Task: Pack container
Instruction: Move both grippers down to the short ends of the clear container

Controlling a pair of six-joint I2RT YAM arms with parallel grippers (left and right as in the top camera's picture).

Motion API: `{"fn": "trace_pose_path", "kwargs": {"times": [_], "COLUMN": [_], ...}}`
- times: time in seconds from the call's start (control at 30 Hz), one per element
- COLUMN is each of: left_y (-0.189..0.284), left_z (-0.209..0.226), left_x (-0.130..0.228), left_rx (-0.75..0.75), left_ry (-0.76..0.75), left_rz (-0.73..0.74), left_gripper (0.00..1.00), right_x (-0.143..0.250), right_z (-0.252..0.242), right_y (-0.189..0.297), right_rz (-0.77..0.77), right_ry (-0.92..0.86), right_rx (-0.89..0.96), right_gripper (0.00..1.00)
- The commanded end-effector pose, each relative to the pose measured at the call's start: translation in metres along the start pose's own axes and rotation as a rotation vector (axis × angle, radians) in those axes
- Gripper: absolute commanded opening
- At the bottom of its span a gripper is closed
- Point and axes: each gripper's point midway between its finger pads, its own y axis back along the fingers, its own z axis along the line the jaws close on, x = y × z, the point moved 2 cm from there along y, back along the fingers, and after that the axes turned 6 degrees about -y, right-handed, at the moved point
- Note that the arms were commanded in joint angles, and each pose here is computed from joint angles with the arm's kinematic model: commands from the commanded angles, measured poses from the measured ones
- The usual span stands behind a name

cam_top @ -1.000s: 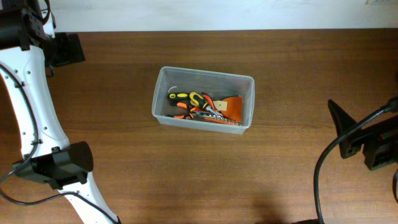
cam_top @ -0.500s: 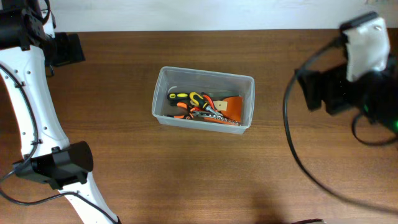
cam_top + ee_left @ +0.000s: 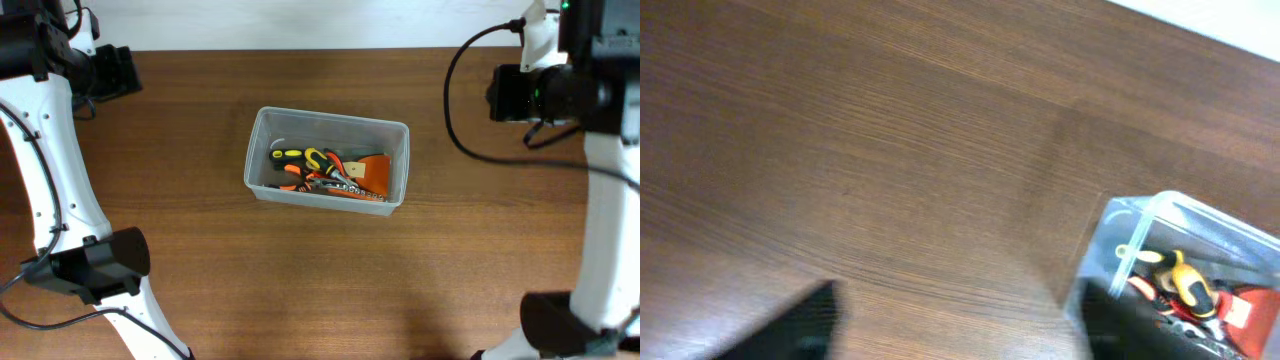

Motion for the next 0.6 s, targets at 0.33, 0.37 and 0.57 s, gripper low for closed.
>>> {"fn": "trace_pose_path", "kwargs": {"times": [0.33,0.37,0.57], "left_y": [-0.016,-0.023,-0.086], "left_z": [-0.027,-0.030,-0.042], "left_x": [0.001,0.005,0.043], "left_rx": [-0.060,-0.057,-0.028], "left_ry": [-0.066,-0.082,-0.147], "left_rz": [0.012,0.036,0.211], "left_gripper": [0.02,0.02,0.02], "right_x": [0.012,0.016,0.039], "right_z": [-0.030,-0.031,-0.028], "right_y": [-0.098,-0.105,-0.143], "right_rz": [0.275,0.304,0.473], "right_ry": [-0.162,-0.165,-0.198], "right_rx": [0.078,0.079,0.043], "right_gripper": [0.04,0.04,0.04]}}
